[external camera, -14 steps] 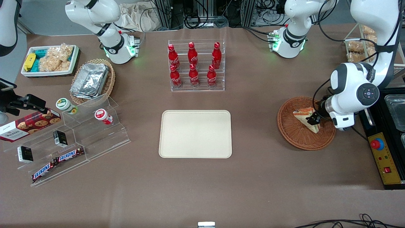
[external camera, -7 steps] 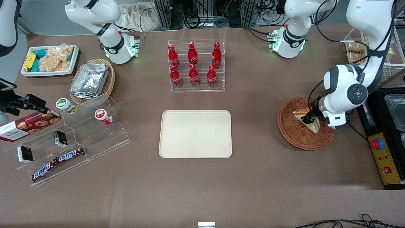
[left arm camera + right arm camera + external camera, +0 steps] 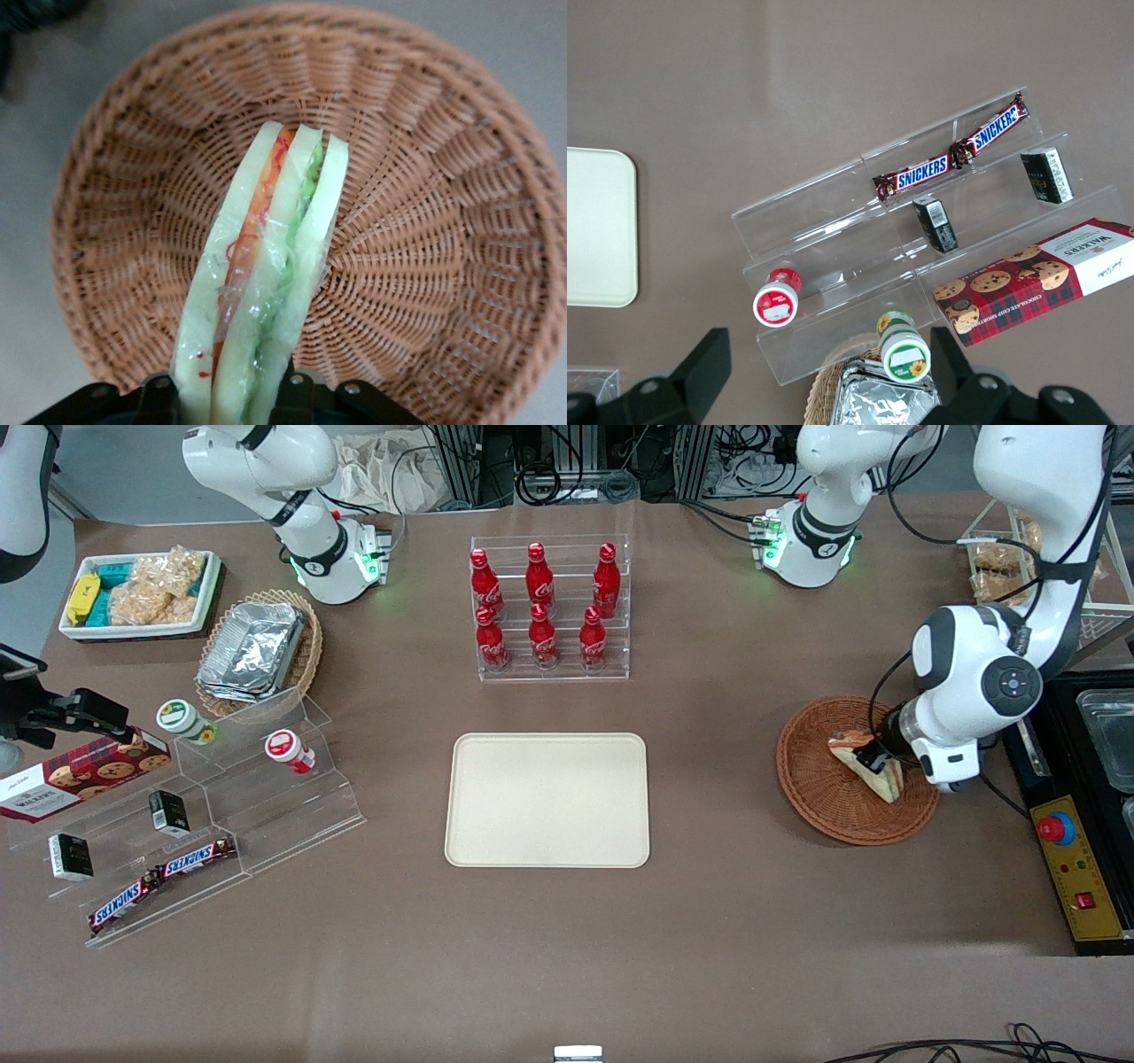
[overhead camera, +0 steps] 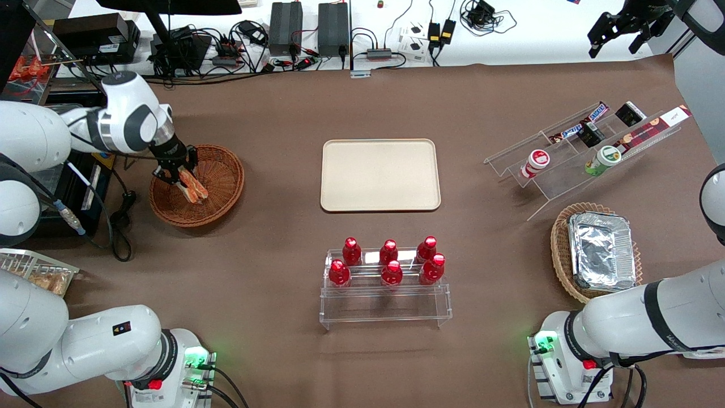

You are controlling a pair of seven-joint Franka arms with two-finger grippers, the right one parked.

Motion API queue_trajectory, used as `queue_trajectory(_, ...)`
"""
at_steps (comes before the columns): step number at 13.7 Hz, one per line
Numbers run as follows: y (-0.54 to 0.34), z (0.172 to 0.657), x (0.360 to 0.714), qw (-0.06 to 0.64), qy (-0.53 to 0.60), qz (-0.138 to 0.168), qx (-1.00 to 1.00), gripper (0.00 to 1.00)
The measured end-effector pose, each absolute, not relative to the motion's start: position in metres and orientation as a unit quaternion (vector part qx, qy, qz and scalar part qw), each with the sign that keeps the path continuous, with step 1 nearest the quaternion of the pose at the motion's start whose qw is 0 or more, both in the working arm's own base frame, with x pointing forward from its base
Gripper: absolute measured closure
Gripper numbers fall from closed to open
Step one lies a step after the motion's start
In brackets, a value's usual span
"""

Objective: Place sandwich from basket to tray
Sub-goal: 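Lift the sandwich out of the basket with the left gripper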

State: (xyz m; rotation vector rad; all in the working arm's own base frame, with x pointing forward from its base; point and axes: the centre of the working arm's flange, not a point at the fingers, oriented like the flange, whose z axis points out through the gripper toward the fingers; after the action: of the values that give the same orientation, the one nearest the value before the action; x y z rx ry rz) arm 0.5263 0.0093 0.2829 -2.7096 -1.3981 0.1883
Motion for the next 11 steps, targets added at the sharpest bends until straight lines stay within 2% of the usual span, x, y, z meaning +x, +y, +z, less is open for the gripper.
queue_trajectory(1,0.011,0.307,0.538,0.051,-0.455,0.07,-0.886,0.68)
queue_trajectory(3,0.01,0.369,0.564,0.058,-0.444,0.078,-0.891,0.79)
queue_trajectory(7,-0.047,0.484,0.595,0.027,-0.357,0.072,-0.931,0.81)
queue_trajectory(9,-0.107,0.518,0.6,0.011,-0.305,0.072,-0.95,0.81)
queue_trajectory(11,-0.171,0.514,0.6,-0.002,-0.248,0.083,-0.965,0.81)
